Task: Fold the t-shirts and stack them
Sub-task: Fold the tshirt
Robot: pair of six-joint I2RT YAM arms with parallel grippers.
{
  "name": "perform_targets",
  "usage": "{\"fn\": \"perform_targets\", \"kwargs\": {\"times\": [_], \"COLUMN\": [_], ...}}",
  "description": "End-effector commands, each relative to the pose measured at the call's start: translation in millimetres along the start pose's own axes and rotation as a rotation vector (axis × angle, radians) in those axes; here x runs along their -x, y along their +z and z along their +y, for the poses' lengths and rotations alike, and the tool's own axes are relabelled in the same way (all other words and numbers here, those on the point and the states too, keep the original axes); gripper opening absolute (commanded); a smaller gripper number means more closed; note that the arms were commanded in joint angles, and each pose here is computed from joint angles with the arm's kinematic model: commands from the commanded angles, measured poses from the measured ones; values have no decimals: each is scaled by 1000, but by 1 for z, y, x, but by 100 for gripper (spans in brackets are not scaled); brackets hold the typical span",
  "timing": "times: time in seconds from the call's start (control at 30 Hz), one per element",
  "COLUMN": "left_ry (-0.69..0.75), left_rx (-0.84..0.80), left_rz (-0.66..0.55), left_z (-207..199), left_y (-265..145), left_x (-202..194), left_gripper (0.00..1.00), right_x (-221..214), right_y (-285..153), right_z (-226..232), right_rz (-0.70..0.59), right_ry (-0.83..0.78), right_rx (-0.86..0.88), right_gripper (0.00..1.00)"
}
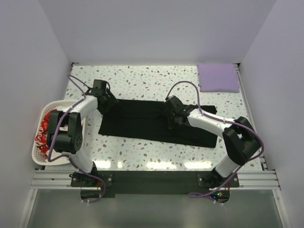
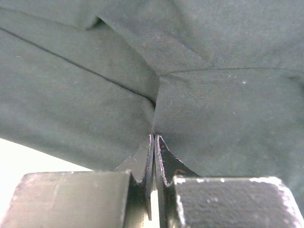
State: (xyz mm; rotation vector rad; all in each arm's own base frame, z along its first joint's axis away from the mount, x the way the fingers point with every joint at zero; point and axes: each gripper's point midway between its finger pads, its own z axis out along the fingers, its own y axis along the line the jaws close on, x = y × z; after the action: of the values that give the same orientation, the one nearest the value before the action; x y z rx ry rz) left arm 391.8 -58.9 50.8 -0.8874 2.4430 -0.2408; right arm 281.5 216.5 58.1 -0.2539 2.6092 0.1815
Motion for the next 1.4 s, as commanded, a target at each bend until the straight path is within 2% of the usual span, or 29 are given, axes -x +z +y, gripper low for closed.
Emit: {"fn": "perform_targets", "kwargs": {"times": [0.0,0.03,0.13,0.2,0.27,0.3,0.43,0.53,0.67,0.77,0.93,1.1,1.37], "left_ry": [-13,-10,8,19,35,40,103,183,274,305,330,354,321], "left_rx": [-34,-38,-54,-73,-97,-112,-137,-138,-148,-133,-93,40,146], "left_rz": [-37,-37,-35,-32,-38,-34,-47,-63,-47,-45,-50,-36,32], "left_z": [-13,-14,-17,-20,-24,-26,-36,-48,-61,-62,-60,-36,20], "left_y": [-3,-3,-4,-7,-11,-13,-25,-34,-34,-29,-24,-7,9], "left_x": [17,17,18,17,18,17,13,-2,-33,-41,-37,-43,-95], "left_gripper": [70,70,70,71,70,70,70,68,58,53,52,51,49], "right_x": [-6,-5,-1,6,17,22,42,45,31,21,7,-13,-18], "right_y": [13,14,13,8,-6,-12,-39,-42,-26,-13,8,24,47], "right_z": [13,15,14,10,7,3,-15,-36,-61,-83,-105,-109,-112], "right_rz": [25,24,10,-19,-64,-91,-202,-229,-190,-164,-122,-60,-10], "right_ry": [6,11,23,32,45,60,150,233,359,435,531,560,538], "right_rx": [50,54,46,25,16,3,-15,-30,28,14,7,-21,-46], "right_gripper": [0,2,15,31,39,46,55,55,55,54,54,54,54]}}
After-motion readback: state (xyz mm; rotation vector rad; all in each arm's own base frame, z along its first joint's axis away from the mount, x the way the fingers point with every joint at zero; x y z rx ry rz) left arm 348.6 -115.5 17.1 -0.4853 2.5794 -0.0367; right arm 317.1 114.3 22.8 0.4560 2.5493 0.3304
